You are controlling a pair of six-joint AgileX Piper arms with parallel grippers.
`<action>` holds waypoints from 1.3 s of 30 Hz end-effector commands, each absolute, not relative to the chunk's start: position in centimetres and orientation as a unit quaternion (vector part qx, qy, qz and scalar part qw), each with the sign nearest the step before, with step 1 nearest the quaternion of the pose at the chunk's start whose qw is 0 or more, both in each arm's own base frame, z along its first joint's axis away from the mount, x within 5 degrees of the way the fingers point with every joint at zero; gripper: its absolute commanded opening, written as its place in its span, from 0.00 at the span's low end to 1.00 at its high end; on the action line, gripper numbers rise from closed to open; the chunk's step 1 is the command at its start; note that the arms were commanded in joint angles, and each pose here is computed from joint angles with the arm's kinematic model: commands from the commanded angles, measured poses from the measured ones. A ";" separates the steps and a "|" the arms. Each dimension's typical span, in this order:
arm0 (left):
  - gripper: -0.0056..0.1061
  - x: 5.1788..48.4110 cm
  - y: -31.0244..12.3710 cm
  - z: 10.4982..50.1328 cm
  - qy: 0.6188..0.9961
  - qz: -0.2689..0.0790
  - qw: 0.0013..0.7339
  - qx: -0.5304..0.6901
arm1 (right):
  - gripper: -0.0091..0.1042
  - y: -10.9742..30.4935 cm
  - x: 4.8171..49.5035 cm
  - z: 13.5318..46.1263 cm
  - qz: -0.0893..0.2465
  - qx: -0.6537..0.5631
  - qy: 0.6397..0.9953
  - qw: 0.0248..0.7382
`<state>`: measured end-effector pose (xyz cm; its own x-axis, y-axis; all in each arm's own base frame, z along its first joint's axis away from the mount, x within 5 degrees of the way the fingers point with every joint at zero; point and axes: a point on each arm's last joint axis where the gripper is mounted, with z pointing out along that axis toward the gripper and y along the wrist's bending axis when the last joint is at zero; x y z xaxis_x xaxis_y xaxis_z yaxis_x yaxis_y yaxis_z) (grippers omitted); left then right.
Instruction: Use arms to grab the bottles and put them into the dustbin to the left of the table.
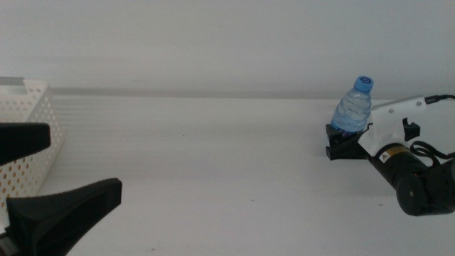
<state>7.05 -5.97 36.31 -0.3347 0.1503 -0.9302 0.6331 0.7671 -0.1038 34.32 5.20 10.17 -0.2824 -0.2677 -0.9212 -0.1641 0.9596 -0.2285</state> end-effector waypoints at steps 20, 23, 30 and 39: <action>0.89 7.0 -6.0 36.4 0.779 -0.240 0.525 0.247 | 0.07 7.7 38.4 9.3 -0.033 -0.170 0.798 0.577; 0.89 7.0 -6.0 36.4 0.779 -0.240 0.525 0.247 | 0.08 9.5 38.3 12.0 -0.011 -0.176 0.787 0.591; 0.89 7.0 -6.0 36.4 0.779 -0.240 0.525 0.247 | 0.06 18.5 39.9 17.5 0.092 -0.248 0.791 0.551; 0.89 7.0 -6.0 36.4 0.779 -0.240 0.525 0.247 | 0.06 30.5 39.5 14.7 0.169 -0.313 0.766 0.535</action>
